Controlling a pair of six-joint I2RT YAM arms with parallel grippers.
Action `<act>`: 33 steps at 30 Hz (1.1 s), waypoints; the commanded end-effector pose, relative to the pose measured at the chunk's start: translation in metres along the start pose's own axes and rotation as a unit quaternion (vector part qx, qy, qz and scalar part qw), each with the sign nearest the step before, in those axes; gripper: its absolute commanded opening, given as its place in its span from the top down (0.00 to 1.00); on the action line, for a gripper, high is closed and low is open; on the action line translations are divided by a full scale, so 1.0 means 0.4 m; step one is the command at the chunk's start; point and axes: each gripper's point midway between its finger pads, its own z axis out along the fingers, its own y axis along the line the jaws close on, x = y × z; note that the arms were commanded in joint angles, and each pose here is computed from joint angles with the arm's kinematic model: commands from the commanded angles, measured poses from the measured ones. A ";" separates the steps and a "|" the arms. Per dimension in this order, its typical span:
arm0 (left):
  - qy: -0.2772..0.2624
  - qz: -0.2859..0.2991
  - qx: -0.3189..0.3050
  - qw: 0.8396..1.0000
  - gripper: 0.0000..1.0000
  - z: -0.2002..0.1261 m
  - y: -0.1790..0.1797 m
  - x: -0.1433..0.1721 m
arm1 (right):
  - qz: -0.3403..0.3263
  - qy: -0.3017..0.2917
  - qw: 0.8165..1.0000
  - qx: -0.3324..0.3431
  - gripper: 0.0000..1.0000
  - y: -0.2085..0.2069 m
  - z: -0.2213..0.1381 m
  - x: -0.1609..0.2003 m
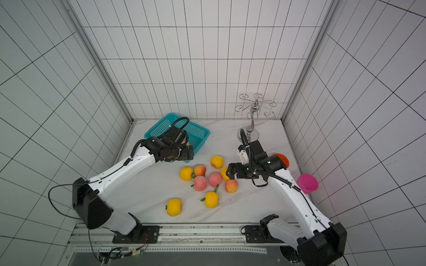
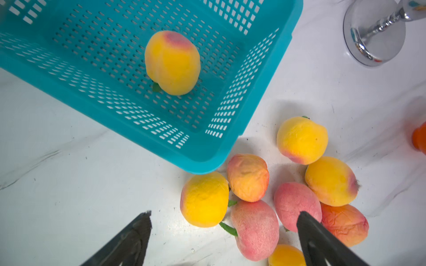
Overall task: Put the peaches into the basket
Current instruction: Pick up the peach from the center of the board.
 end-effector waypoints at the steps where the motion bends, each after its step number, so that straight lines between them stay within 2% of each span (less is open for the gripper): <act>1: 0.001 -0.024 -0.006 1.000 0.03 -0.016 0.007 0.044 | 0.015 0.021 1.000 0.006 0.00 -0.013 0.018 0.039; 6: 0.017 -0.038 0.012 0.999 0.03 -0.015 0.010 0.105 | 0.025 0.034 0.999 0.008 0.00 -0.019 0.041 0.061; 16: 0.038 -0.029 0.026 0.999 0.03 0.003 0.033 0.165 | 0.070 0.049 0.996 0.034 0.00 -0.049 0.104 0.088; 27: 0.058 -0.009 0.054 0.997 0.03 0.015 0.032 0.203 | 0.101 0.055 0.992 0.061 0.00 -0.074 0.159 0.093; 33: 0.054 -0.014 0.065 0.996 0.03 0.002 0.044 0.185 | 0.110 0.070 0.989 0.067 0.00 -0.090 0.205 0.112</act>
